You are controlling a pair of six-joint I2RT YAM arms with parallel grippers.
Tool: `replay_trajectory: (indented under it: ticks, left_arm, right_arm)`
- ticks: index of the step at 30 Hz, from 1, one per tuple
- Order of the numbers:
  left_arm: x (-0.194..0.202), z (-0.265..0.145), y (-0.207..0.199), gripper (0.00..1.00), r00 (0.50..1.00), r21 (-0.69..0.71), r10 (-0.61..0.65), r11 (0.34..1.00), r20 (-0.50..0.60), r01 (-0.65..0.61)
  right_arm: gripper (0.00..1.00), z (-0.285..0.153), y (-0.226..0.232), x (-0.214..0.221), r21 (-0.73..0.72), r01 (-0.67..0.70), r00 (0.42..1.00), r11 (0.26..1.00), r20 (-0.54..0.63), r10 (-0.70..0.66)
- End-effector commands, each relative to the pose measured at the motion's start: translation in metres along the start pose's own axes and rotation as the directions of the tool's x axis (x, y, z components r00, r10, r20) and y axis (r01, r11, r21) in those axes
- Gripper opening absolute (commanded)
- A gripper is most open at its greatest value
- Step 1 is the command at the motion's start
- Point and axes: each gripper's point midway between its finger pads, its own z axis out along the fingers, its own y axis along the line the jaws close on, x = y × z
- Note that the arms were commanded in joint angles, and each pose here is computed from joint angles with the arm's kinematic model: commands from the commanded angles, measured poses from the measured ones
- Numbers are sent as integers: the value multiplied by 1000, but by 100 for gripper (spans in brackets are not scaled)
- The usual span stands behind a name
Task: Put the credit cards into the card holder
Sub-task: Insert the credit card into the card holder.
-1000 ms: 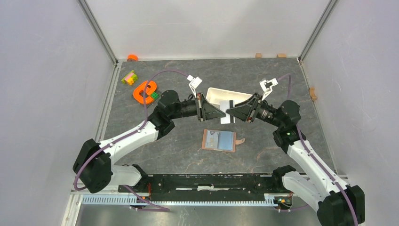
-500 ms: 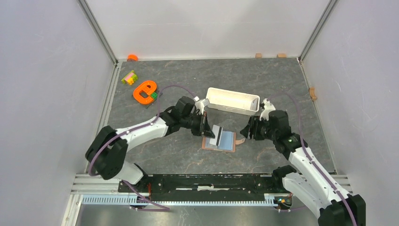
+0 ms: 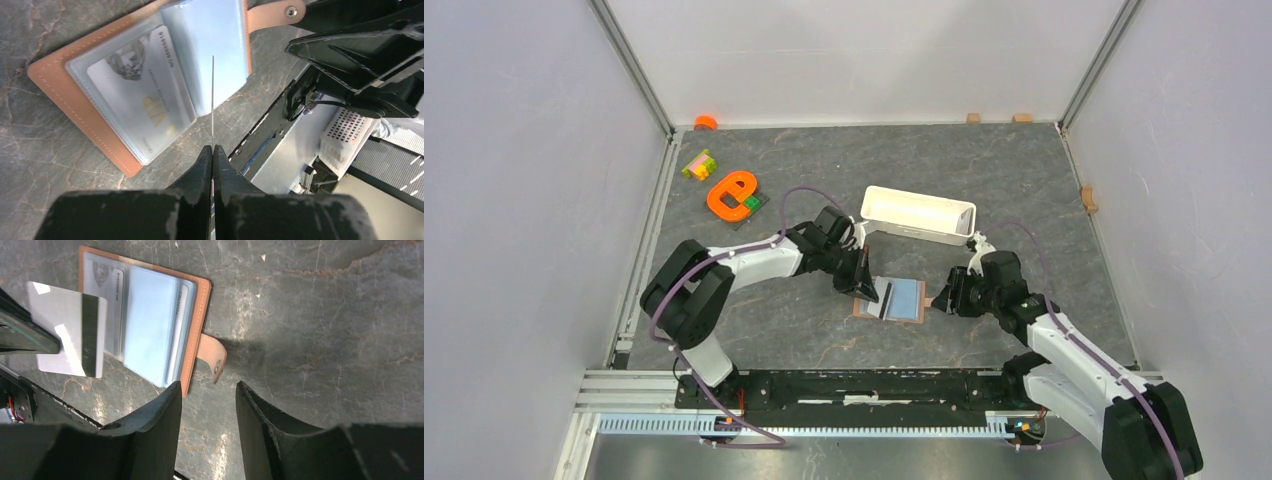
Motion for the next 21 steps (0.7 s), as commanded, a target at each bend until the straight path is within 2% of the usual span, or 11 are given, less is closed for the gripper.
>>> replay_trajectory:
  ticks: [1,8,9,11,14,21]
  left_arm:
    - [-8,0,-2,2,999,36,34,999,5,-34]
    - [-15,1,5,2,1000,57,-16,998,15,15]
    - [-15,2,7,2,1000,55,-25,998,8,24]
    - [-14,3,8,2,999,68,-41,997,-15,42]
    - [-15,5,8,2,998,80,-55,995,-26,57]
    - [-13,9,11,2,995,100,-82,991,-54,87]
  right_arm:
    - [47,7,11,-19,-45,12,998,999,66,-9]
    - [32,16,6,-19,-18,15,999,1000,51,-14]
    - [28,17,4,-18,-14,16,999,1000,50,-15]
    - [13,20,2,-16,-5,15,999,1000,41,-15]
    - [1,22,-3,-13,15,13,1000,1000,26,-14]
    - [0,23,-16,-6,78,10,1000,997,2,-10]
